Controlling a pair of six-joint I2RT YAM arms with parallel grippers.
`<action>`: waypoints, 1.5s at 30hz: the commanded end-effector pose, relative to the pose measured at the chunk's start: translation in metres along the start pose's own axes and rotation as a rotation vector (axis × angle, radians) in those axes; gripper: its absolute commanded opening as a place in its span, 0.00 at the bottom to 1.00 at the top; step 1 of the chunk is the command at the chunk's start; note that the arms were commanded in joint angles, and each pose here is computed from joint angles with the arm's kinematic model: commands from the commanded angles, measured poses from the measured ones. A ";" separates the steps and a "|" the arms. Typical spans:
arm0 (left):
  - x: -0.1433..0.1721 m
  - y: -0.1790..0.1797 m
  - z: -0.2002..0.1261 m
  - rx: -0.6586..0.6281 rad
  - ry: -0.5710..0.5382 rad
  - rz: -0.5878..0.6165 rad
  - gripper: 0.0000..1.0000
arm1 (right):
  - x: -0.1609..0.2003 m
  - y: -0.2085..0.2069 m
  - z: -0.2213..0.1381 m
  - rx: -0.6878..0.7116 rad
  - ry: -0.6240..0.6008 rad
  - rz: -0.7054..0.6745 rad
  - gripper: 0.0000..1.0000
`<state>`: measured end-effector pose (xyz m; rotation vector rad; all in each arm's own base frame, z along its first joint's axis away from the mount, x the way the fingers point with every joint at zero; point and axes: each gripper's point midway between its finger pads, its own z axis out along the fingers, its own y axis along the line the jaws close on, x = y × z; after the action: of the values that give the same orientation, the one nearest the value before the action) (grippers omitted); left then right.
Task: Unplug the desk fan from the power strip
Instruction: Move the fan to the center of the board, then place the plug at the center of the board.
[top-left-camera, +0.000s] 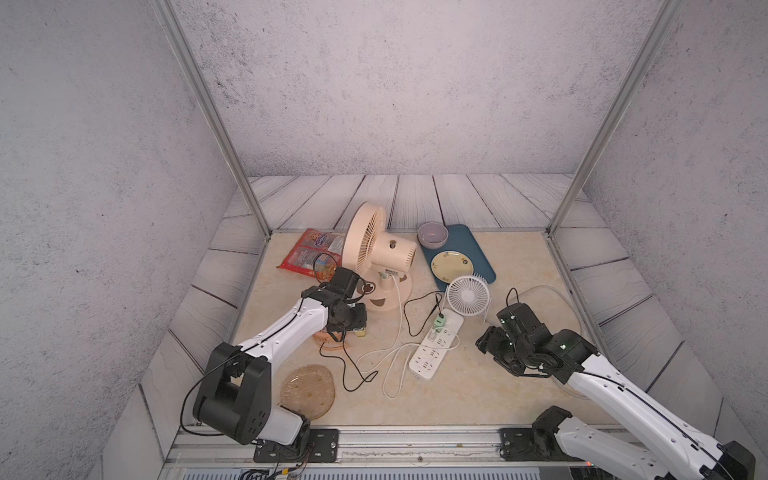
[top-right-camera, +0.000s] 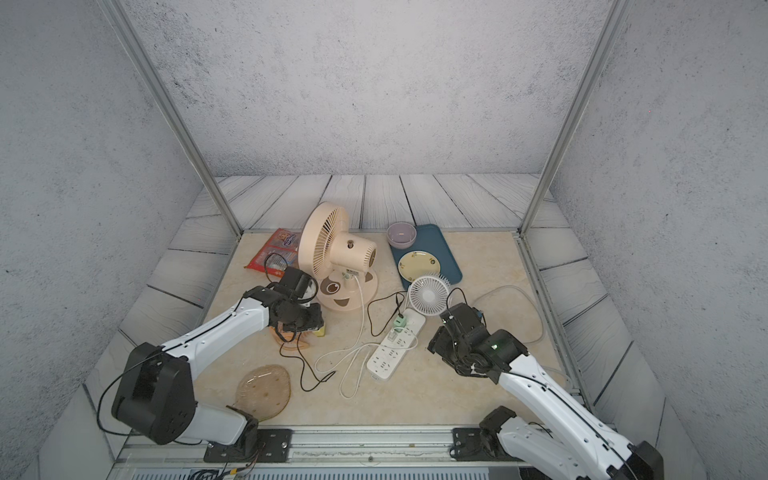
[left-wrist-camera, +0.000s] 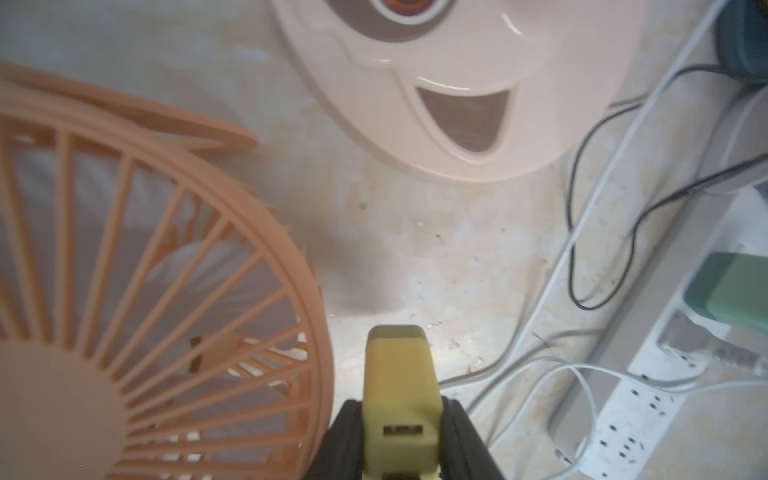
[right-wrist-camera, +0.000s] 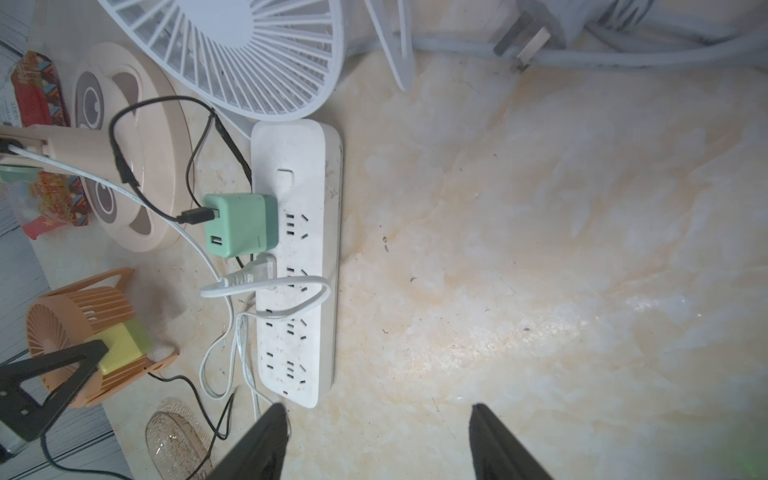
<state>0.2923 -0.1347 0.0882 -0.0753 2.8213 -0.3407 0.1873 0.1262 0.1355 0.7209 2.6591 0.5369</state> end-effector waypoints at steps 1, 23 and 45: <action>-0.008 0.036 -0.003 -0.072 -0.022 -0.053 0.00 | -0.006 -0.006 -0.004 0.024 -0.035 0.005 0.71; -0.063 0.127 0.005 -0.115 -0.053 -0.318 0.41 | -0.009 -0.013 -0.008 0.055 -0.038 0.001 0.72; -0.061 0.057 -0.097 0.103 -0.254 -0.288 0.85 | -0.029 0.031 -0.010 0.094 0.050 -0.339 0.75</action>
<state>0.3370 -0.0367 0.1816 -0.4708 2.4926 -0.4342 0.2166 0.1239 0.1611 0.4305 2.7393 0.3420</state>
